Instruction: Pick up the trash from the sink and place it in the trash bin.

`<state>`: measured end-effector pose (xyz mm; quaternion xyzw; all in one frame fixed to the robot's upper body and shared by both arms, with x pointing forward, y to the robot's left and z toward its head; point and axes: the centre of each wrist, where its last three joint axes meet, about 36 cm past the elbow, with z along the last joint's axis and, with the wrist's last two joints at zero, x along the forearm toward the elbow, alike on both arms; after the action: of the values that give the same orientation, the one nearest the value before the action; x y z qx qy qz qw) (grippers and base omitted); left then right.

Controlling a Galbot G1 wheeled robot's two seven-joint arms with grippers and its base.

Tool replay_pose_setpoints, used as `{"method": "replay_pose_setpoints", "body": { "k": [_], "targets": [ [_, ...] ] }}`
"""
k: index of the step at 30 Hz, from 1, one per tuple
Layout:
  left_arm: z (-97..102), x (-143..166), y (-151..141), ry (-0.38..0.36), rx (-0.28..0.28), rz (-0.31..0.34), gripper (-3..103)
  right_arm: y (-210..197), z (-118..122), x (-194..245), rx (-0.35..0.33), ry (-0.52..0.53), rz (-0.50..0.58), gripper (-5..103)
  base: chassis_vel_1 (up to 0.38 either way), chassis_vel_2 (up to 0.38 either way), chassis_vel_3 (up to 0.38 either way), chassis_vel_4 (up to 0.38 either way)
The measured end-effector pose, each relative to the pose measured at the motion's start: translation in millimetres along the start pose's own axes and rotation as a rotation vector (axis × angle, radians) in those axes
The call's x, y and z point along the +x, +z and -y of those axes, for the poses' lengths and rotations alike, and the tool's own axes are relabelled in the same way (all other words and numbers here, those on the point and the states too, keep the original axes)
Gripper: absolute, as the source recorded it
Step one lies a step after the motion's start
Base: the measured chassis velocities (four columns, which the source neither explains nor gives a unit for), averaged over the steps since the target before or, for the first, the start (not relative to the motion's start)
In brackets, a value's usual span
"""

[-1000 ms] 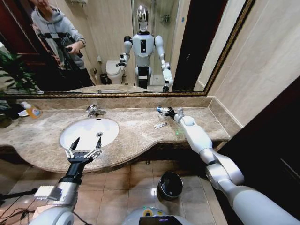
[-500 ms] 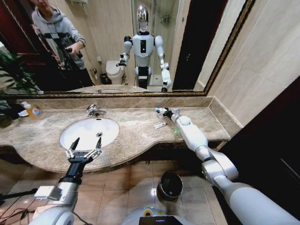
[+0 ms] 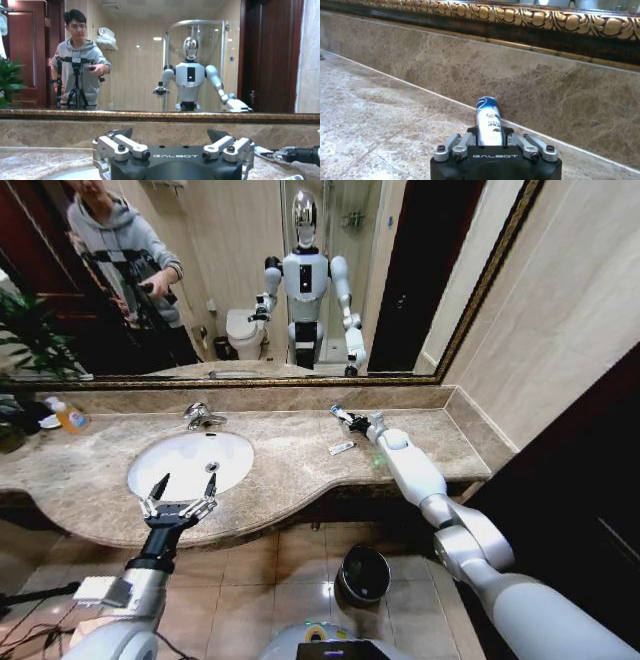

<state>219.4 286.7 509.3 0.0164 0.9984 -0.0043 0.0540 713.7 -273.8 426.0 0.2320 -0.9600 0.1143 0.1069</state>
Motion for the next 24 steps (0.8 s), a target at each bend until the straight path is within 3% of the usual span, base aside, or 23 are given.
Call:
{"method": "replay_pose_setpoints", "body": {
  "k": [12, 19, 23, 24],
  "targets": [
    [0.0, 0.0, 0.0, 0.000, 0.000, 0.000, 100, 0.8, -3.1, 12.8, 0.025, 0.002, 0.026, 21, 0.000, 0.000, 0.000, 0.000],
    [0.0, 0.0, 0.0, 0.000, 0.000, 0.000, 100, 15.2, 9.5, 68.0, -0.021, 0.128, 0.133, 21, 0.000, 0.000, 0.000, 0.000],
    [0.0, 0.0, 0.0, 0.000, 0.000, 0.000, 100, 7.8, 3.2, 140.1, -0.084, 0.176, 0.262, 21, 0.000, 0.000, 0.000, 0.000],
    [0.0, 0.0, 0.0, 0.000, 0.000, 0.000, 100, 7.8, 3.2, 140.1, -0.084, 0.176, 0.262, 21, 0.000, 0.000, 0.000, 0.000]
  ]
}}
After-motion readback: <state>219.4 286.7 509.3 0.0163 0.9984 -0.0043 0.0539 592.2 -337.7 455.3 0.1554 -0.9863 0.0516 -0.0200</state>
